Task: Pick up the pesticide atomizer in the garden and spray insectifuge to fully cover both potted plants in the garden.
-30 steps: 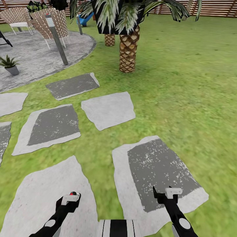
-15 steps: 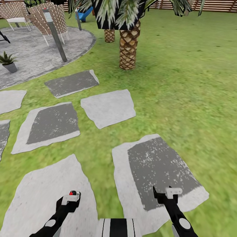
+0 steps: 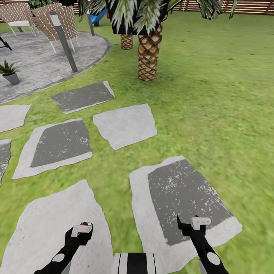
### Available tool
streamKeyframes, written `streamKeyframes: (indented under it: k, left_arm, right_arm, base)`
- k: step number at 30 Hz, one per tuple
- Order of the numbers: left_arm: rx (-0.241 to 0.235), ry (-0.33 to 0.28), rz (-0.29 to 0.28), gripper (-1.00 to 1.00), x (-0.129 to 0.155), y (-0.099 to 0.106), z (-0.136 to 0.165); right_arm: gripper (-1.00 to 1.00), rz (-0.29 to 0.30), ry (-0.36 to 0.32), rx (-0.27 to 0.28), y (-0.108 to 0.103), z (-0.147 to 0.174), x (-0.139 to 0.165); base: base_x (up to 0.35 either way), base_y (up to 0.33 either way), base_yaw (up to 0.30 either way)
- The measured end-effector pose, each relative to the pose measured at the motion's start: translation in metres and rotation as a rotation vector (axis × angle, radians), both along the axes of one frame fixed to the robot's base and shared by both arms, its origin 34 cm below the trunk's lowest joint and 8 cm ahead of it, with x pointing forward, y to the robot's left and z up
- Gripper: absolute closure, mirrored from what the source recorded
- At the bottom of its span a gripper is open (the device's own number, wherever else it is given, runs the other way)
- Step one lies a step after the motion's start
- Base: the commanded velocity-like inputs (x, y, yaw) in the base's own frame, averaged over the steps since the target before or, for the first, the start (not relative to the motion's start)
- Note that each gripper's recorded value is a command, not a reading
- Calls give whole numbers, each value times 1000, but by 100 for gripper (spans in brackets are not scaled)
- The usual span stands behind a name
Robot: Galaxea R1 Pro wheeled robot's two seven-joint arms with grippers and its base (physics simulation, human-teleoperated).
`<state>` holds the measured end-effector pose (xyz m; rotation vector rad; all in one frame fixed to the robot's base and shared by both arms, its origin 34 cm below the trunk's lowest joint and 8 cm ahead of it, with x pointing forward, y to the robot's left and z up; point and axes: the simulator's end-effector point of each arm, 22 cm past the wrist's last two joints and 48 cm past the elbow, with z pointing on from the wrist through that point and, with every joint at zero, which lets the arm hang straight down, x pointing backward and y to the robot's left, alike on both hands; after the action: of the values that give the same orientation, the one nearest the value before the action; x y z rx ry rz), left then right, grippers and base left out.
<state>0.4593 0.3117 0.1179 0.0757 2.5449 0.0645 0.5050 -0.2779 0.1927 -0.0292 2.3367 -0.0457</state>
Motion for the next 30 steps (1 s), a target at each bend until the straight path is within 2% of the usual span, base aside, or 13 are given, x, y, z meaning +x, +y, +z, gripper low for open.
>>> streamKeyframes:
  k: [30]
  left_arm:
    - [-3, -19, -2, -100, 7, -1, 7]
  right_arm:
    - [-100, 0, -18, 0, 0, 8, 6]
  base:
    - [0, 0, -10]
